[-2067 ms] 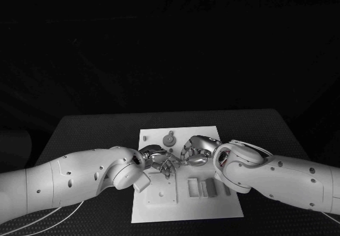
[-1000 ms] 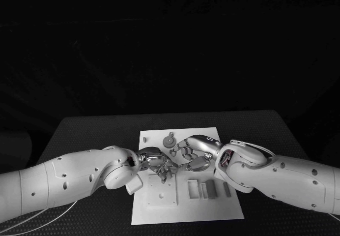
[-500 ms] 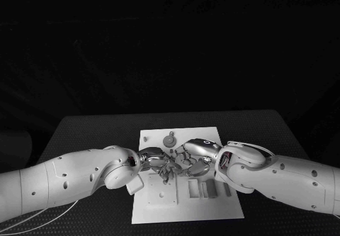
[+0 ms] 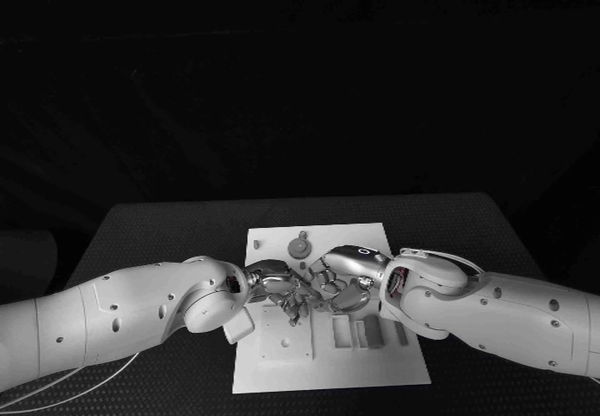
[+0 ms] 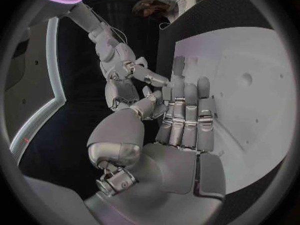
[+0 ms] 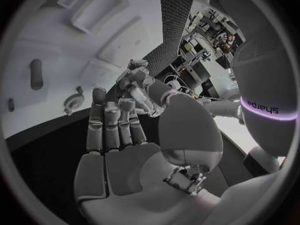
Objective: Assemble the parts on the task board
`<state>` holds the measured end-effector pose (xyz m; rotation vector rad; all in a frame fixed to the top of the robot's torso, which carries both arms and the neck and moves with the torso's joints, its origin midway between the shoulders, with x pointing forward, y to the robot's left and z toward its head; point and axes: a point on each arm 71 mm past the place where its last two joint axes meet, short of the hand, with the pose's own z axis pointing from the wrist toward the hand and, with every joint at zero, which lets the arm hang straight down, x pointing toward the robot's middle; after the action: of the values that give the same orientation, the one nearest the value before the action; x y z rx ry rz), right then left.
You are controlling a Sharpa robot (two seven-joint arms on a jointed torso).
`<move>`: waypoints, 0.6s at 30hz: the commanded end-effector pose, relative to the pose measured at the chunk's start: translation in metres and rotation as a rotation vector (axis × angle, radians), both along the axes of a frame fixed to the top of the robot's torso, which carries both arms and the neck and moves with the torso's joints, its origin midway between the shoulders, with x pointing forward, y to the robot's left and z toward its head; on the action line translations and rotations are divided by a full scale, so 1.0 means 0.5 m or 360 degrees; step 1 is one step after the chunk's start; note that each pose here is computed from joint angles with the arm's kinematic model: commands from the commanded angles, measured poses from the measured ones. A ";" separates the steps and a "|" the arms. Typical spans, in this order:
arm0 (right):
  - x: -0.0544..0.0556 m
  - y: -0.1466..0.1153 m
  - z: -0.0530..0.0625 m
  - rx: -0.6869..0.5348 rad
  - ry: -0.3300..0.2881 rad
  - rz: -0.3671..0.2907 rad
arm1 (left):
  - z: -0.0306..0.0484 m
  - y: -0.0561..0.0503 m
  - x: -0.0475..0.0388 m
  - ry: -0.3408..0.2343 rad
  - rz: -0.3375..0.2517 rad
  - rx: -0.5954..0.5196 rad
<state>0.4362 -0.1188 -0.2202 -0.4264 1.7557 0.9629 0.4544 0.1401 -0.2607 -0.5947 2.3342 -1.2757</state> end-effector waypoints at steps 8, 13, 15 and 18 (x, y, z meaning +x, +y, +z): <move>-0.001 -0.001 -0.006 -0.0059 -0.0007 0.0039 | 0.005 -0.008 -0.005 0.0026 -0.0058 -0.0060; 0.000 -0.004 -0.006 -0.0064 -0.0017 0.0036 | 0.005 -0.008 -0.005 0.0030 -0.0064 -0.0064; 0.001 -0.004 -0.006 -0.0063 -0.0022 0.0032 | 0.005 -0.008 -0.005 0.0033 -0.0065 -0.0066; 0.001 -0.005 -0.006 -0.0061 -0.0028 0.0032 | 0.005 -0.007 -0.005 0.0041 -0.0063 -0.0069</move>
<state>0.4365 -0.1191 -0.2203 -0.4530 1.7489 0.9582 0.4533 0.1397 -0.2613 -0.5912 2.3512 -1.2893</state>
